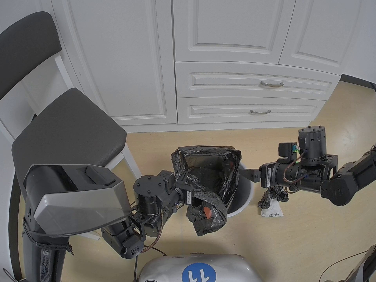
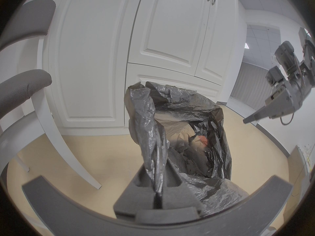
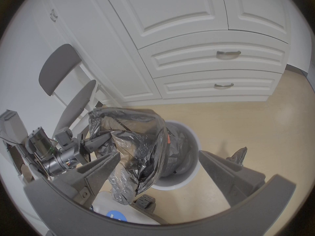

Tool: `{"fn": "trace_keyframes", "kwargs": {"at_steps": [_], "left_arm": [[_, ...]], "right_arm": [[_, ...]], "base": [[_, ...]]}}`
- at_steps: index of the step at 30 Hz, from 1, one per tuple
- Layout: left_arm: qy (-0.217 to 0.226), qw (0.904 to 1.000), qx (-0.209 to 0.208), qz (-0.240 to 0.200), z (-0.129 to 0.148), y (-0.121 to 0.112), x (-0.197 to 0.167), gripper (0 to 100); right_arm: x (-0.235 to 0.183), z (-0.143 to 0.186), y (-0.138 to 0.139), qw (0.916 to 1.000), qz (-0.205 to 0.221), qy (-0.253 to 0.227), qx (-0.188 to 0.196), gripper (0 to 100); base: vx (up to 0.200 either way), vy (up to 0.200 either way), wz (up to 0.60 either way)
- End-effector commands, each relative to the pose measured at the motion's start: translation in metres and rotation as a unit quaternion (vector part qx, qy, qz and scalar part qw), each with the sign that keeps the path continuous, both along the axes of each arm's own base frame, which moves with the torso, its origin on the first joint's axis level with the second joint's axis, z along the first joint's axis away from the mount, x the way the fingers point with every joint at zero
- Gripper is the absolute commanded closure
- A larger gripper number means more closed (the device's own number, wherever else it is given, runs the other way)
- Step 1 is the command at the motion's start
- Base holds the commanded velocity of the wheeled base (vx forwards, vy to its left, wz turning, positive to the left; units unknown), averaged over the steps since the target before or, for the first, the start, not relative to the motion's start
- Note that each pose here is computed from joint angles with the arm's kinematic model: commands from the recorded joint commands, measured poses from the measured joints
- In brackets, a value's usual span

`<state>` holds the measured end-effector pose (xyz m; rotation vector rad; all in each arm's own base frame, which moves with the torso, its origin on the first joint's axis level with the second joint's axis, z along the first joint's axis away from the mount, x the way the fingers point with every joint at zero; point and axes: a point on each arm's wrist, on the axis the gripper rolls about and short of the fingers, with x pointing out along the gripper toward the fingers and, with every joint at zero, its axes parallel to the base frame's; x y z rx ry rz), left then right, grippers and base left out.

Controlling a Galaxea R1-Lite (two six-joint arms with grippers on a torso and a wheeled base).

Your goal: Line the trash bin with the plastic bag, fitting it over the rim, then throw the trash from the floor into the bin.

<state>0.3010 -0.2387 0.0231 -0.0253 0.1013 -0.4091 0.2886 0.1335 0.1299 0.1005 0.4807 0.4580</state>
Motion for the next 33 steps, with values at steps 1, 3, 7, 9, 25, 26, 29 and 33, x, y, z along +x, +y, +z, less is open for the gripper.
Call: {"fn": "trace_keyframes", "kwargs": {"at_steps": [1, 3, 7, 9, 25, 26, 29, 33], "left_arm": [[0.0, 1.0, 0.0, -0.002, 0.0, -0.001, -0.002, 100], [0.001, 1.0, 0.0, -0.003, 0.0, -0.001, -0.003, 100], [-0.003, 1.0, -0.002, -0.003, 0.0, -0.001, -0.003, 100], [-0.006, 1.0, -0.004, -0.004, 0.001, -0.001, -0.003, 100], [-0.004, 1.0, -0.003, -0.005, 0.001, -0.002, -0.005, 100], [-0.004, 1.0, -0.003, -0.005, 0.001, -0.002, -0.005, 100], [-0.004, 1.0, -0.003, -0.004, 0.001, -0.001, -0.005, 100], [-0.005, 1.0, -0.004, -0.004, 0.002, -0.001, -0.005, 100]], "right_arm": [[0.022, -0.055, 0.013, 0.9983, -0.007, 0.049, -0.029, 0], [0.03, -0.074, 0.017, 0.9983, -0.008, 0.051, -0.028, 0], [0.047, -0.103, 0.028, 0.9987, -0.02, 0.038, -0.026, 0], [0.052, -0.114, 0.032, 0.9982, -0.036, 0.036, -0.032, 0], [0.04, -0.112, 0.054, 0.9987, -0.024, 0.045, -0.003, 0], [0.039, -0.113, 0.055, 0.9987, -0.023, 0.046, -0.003, 0], [0.041, -0.118, 0.056, 0.9985, -0.024, 0.05, -0.005, 100], [0.047, -0.123, 0.056, 0.998, -0.032, 0.054, 0.002, 100]], "base": [[0.0, 0.0, 0.0], [0.0, 0.0, 0.0], [0.0, 0.0, 0.0], [0.0, 0.0, 0.0], [0.0, 0.0, 0.0], [0.0, 0.0, 0.0], [0.0, 0.0, 0.0], [0.0, 0.0, 0.0]]}}
